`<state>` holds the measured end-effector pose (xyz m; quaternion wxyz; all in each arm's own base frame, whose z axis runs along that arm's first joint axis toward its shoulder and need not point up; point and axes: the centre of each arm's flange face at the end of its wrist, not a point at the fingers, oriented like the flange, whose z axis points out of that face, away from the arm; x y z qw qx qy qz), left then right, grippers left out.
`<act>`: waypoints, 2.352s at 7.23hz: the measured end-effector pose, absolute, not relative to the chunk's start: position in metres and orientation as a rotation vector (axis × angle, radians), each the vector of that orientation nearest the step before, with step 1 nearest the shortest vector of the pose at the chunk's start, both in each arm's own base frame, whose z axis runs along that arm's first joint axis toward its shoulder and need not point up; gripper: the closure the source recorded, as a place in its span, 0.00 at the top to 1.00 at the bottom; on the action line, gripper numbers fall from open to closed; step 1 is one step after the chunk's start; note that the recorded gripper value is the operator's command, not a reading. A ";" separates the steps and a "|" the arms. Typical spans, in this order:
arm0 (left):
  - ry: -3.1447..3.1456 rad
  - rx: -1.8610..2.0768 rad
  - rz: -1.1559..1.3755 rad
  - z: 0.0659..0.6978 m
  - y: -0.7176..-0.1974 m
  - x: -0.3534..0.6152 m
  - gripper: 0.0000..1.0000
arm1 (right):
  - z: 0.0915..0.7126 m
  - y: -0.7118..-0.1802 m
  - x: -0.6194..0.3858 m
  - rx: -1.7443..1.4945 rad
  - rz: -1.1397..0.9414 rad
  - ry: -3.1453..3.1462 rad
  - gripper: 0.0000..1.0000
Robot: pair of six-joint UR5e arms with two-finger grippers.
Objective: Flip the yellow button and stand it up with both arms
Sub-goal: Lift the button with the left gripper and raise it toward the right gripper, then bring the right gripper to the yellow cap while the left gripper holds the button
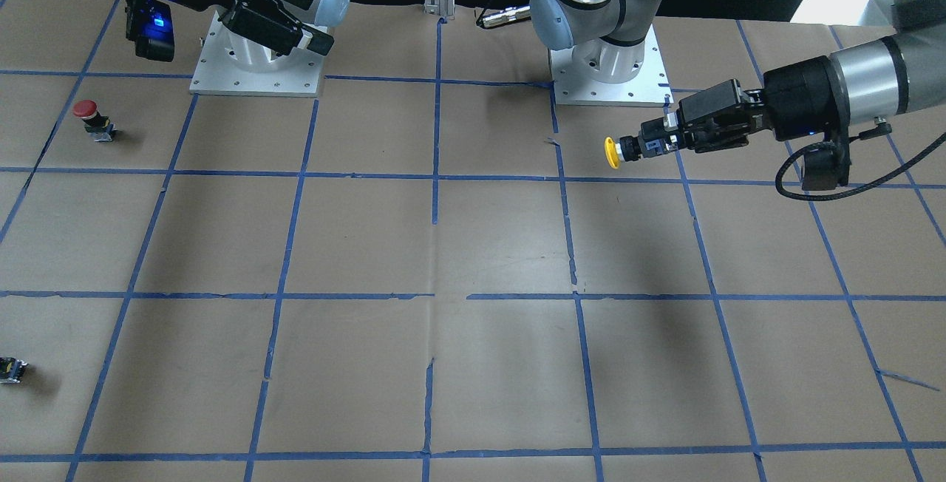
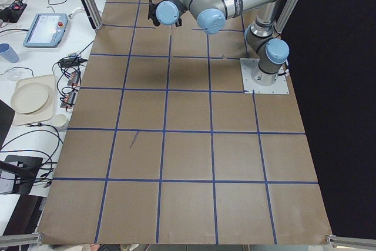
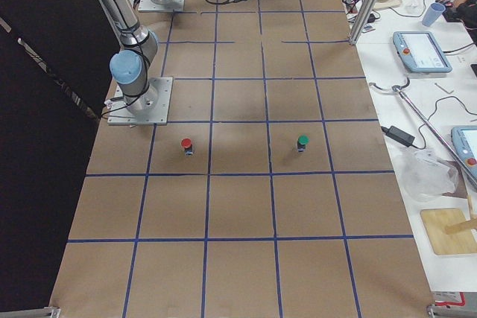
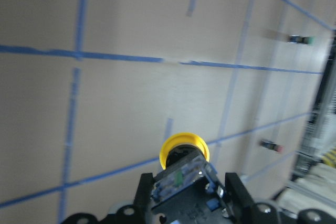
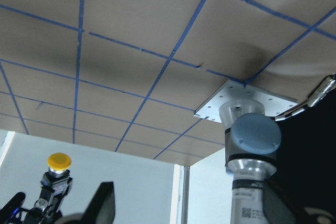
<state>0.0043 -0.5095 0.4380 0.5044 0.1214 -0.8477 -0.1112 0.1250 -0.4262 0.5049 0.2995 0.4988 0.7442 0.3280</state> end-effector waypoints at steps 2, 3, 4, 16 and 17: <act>-1.892 0.328 -0.296 0.448 -0.507 -0.036 0.21 | 0.506 -0.442 0.113 1.352 0.891 1.758 1.00; -1.870 0.266 -0.243 0.454 -0.505 -0.049 0.21 | 0.503 -0.452 0.107 1.366 0.907 1.658 1.00; -1.866 0.166 -0.172 0.458 -0.502 -0.058 0.21 | 0.501 -0.459 0.105 1.368 0.920 1.590 1.00; -1.694 -0.225 0.365 0.486 -0.508 -0.095 0.21 | 0.477 -0.463 0.192 1.242 1.110 1.291 0.98; -1.692 -0.223 0.356 0.486 -0.506 -0.097 0.21 | 0.477 -0.471 0.195 1.238 1.108 1.286 0.98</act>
